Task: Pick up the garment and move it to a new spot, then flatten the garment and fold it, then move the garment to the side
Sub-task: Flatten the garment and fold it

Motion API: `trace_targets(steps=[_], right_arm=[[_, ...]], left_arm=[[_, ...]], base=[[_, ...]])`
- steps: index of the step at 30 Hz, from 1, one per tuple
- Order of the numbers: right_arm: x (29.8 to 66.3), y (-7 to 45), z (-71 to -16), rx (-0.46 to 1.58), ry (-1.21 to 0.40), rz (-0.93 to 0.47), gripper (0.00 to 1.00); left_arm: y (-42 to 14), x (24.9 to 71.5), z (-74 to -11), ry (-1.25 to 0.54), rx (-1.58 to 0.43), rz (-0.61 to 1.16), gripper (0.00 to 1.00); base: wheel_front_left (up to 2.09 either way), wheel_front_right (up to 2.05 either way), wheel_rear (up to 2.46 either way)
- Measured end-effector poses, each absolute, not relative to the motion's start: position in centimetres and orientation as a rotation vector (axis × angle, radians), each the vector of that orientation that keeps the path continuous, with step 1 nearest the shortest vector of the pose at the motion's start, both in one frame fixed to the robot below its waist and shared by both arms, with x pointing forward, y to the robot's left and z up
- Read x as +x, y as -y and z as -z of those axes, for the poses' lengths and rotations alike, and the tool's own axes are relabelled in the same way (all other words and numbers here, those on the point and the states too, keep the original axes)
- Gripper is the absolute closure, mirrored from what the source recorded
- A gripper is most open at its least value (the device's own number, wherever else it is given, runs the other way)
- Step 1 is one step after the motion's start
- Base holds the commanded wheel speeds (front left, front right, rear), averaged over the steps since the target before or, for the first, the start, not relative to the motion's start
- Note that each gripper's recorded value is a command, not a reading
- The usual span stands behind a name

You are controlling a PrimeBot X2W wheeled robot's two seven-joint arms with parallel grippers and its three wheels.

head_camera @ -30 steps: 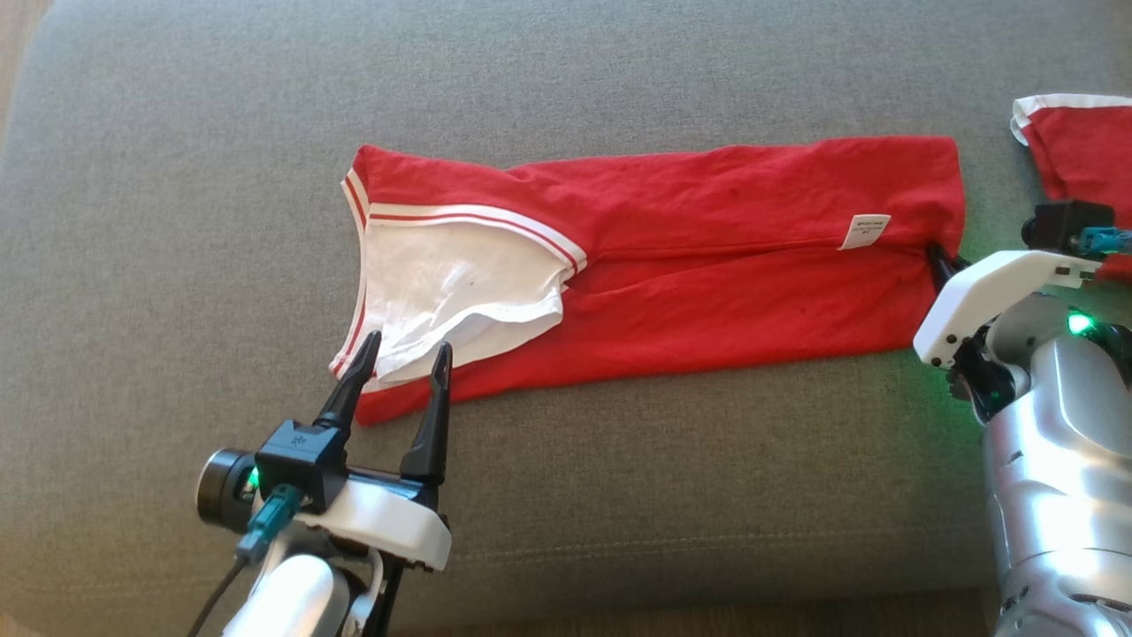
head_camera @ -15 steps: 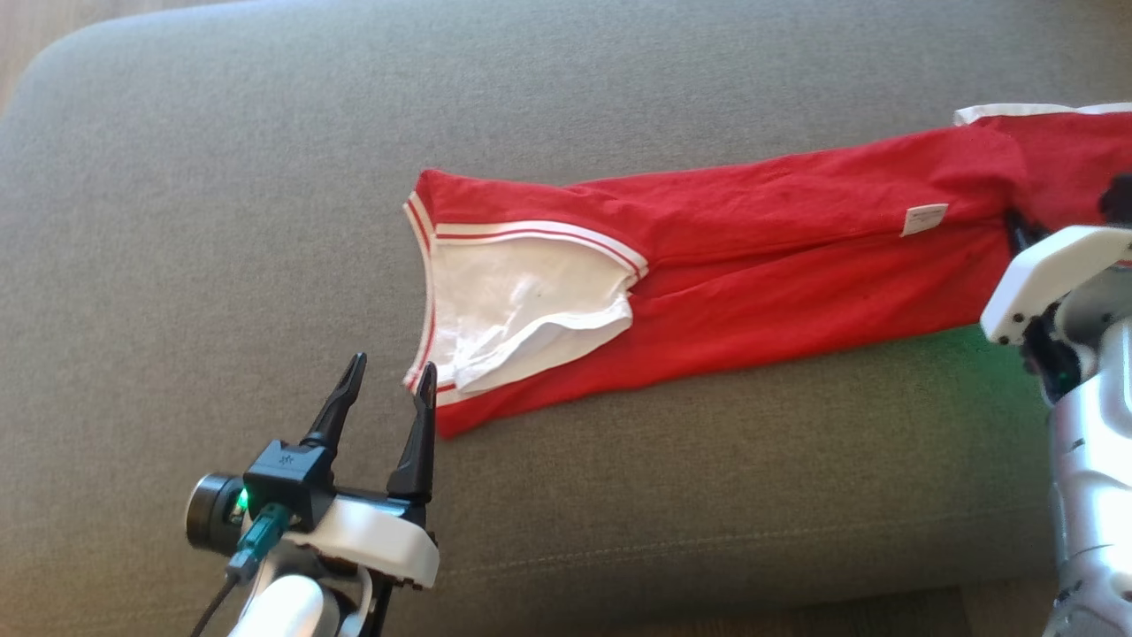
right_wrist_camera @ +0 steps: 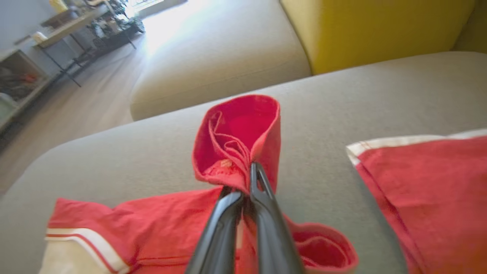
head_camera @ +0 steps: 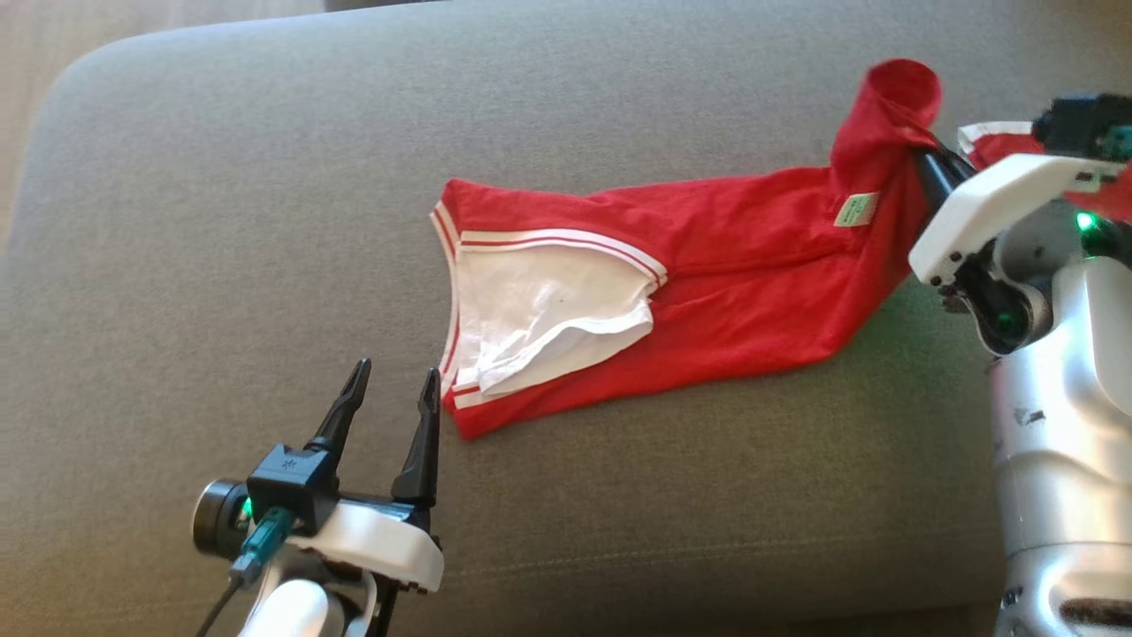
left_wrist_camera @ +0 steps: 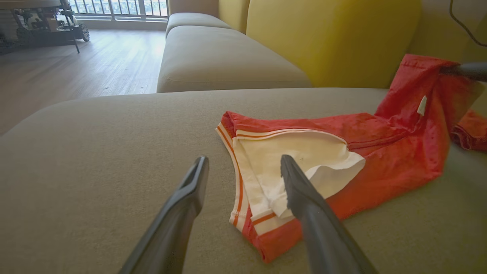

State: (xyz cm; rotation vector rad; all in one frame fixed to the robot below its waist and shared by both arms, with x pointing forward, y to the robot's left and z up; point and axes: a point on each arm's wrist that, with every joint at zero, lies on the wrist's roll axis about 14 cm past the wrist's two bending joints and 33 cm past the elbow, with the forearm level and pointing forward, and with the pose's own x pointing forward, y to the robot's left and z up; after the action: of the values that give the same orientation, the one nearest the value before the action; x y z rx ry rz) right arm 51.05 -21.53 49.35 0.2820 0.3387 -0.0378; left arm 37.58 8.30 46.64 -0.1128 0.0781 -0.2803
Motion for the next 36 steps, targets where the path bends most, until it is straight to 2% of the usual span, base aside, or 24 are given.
trace_targets(steps=[5,17,27,36], right_arm=[[51.1,17.4,-51.0,0.35,-0.327,-0.093,1.0],[49.4,5.0,-50.2,0.449,-0.394,-0.417,1.0],[49.7,-2.9,-50.7,0.46,-0.372,-0.573,1.0],[49.3,-6.6,-49.0,0.424,-0.439,-0.638,1.0]], left_arm=[[-9.5,37.1,-47.0,-0.067,-0.113,0.239,0.0],[-12.7,34.4,-47.0,-0.073,-0.113,0.134,0.0],[-14.9,32.4,-47.0,-0.073,-0.111,0.053,0.0],[-15.8,31.7,-46.7,-0.083,-0.115,0.013,0.0]], base=[[0.0,0.0,0.0],[0.0,0.0,0.0],[0.0,0.0,0.0],[0.0,0.0,0.0]])
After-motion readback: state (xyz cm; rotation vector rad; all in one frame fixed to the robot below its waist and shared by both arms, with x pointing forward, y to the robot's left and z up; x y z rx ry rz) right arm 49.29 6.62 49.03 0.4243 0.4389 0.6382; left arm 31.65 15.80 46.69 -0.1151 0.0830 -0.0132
